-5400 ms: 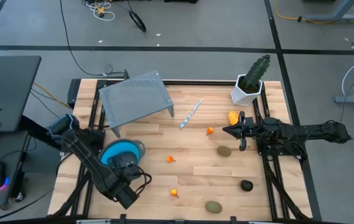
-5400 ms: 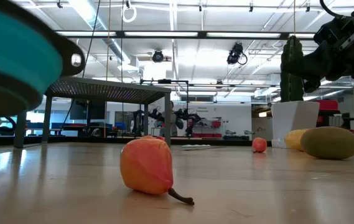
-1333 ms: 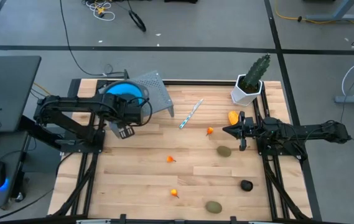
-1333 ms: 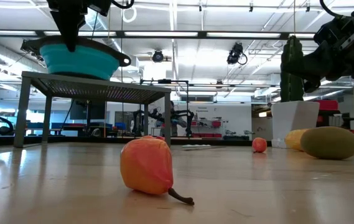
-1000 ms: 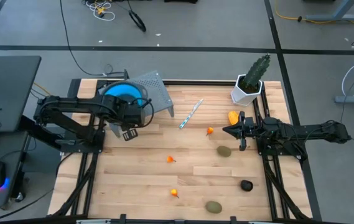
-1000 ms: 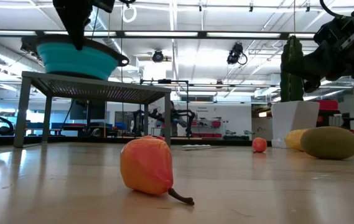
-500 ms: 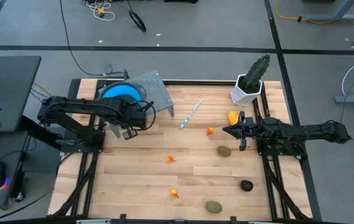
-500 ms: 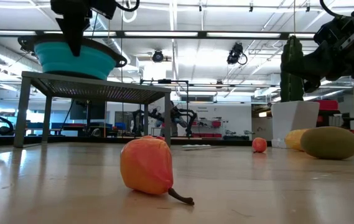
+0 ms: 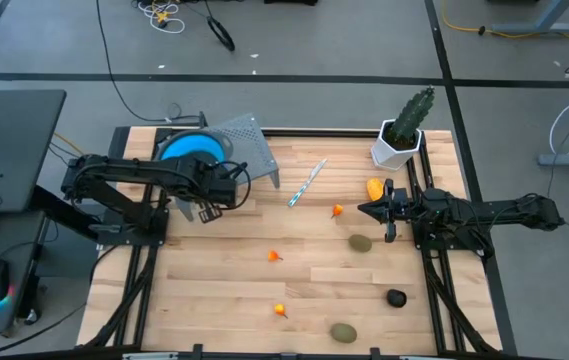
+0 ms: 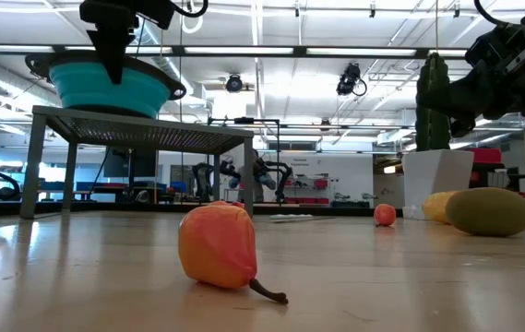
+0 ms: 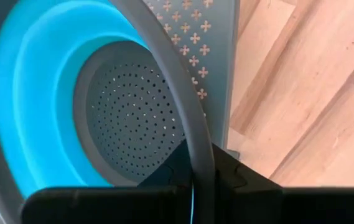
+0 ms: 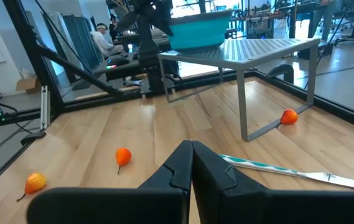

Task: Pick & Place Fruit
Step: Put the blue strainer bowl on the shelf

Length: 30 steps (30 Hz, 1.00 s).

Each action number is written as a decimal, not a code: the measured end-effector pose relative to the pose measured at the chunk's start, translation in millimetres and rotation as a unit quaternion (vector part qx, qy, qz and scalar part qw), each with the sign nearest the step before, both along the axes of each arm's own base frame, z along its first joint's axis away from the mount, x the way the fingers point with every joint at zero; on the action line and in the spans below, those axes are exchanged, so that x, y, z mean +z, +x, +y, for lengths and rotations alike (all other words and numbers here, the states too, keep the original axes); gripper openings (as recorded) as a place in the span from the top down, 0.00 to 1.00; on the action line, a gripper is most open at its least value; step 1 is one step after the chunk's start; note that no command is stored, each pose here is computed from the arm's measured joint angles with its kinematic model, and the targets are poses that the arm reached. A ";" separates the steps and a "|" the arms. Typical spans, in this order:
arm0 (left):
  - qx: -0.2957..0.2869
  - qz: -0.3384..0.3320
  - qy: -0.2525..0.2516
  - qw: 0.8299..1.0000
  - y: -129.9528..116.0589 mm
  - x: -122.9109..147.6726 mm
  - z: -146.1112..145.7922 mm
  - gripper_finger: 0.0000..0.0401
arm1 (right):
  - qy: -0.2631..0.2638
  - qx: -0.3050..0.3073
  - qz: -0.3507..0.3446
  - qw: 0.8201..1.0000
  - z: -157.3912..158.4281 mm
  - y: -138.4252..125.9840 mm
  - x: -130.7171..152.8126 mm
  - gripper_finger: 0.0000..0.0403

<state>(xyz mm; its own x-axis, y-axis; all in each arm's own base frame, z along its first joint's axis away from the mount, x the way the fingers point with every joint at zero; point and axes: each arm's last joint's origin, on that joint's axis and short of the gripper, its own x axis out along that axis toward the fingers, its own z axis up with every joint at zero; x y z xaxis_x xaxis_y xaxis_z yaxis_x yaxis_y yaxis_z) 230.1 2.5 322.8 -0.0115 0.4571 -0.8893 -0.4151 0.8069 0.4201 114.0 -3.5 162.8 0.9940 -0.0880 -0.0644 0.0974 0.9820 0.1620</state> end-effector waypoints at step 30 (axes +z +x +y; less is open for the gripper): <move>0.022 -0.010 0.024 0.999 -0.1 0.5 3.3 0.97 | 0.000 0.000 0.000 1.000 0.0 0.0 0.0 0.97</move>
